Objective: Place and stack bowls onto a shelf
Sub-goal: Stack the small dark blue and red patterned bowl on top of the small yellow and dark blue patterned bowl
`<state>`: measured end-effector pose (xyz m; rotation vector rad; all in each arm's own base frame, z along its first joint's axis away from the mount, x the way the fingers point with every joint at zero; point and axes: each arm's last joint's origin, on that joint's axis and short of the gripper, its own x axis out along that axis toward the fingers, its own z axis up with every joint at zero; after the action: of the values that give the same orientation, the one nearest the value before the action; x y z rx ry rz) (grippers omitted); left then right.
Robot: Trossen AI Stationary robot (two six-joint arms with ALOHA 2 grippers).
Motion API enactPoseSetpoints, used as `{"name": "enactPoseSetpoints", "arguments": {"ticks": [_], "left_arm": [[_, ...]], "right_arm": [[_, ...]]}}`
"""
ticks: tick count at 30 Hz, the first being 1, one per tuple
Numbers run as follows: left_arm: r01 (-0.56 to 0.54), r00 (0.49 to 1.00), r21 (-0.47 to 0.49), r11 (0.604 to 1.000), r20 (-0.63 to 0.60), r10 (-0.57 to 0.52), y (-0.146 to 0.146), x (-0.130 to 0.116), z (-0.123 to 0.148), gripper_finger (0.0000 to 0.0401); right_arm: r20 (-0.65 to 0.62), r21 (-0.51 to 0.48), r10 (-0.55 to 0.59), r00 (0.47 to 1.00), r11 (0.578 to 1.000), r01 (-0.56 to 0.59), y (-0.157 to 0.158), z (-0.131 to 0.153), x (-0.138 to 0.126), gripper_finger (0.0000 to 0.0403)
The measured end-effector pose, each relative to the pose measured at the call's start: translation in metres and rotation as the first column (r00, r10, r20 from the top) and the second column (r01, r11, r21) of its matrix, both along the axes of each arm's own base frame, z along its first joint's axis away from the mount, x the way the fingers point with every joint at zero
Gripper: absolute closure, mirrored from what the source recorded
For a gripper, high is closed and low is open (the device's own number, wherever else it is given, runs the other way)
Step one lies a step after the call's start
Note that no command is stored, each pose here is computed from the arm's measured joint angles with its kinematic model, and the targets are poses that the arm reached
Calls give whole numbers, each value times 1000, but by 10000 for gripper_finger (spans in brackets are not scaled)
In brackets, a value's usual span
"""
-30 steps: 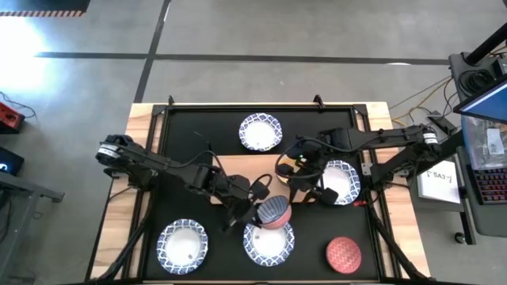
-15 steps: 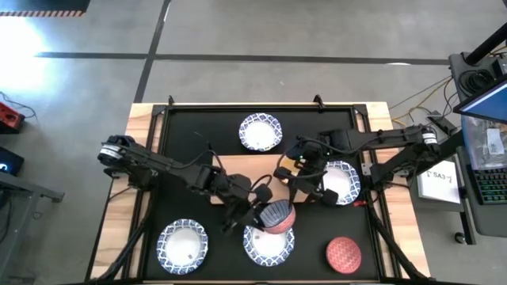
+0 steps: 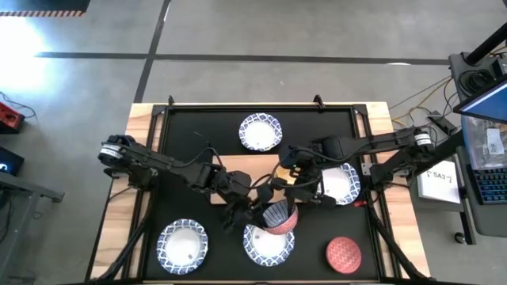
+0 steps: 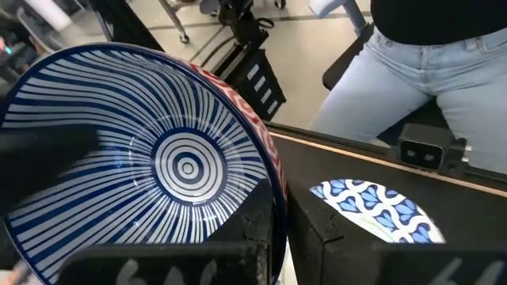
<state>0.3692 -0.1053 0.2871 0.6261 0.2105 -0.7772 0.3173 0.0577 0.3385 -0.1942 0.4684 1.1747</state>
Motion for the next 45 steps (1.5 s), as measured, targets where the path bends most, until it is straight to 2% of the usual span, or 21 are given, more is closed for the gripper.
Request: {"name": "enactPoseSetpoints", "arguments": {"ticks": [12,19,25,34,40,45], "left_arm": [[57,998,-2,998,0,-57,4,4,-6,399],[60,998,0,998,2,-60,4,4,-6,397],[65,998,-8,998,10,-65,4,4,-5,369],[16,1000,-4,1000,1,-16,5,5,-4,343],[-2,1000,2,1000,8,2,10,3,0,340],[-4,1000,19,1000,9,4,15,1,2,340]], "right_arm": [[-15,29,34,999,999,-33,1,-6,5,327],[-11,30,37,999,999,-37,1,-6,5,329],[3,29,47,999,998,-47,1,-6,5,335],[-11,25,35,999,999,-35,1,-7,5,342],[-10,23,27,1000,999,-26,0,-6,5,368],[-13,19,19,1000,1000,-19,0,-6,5,371]]}}
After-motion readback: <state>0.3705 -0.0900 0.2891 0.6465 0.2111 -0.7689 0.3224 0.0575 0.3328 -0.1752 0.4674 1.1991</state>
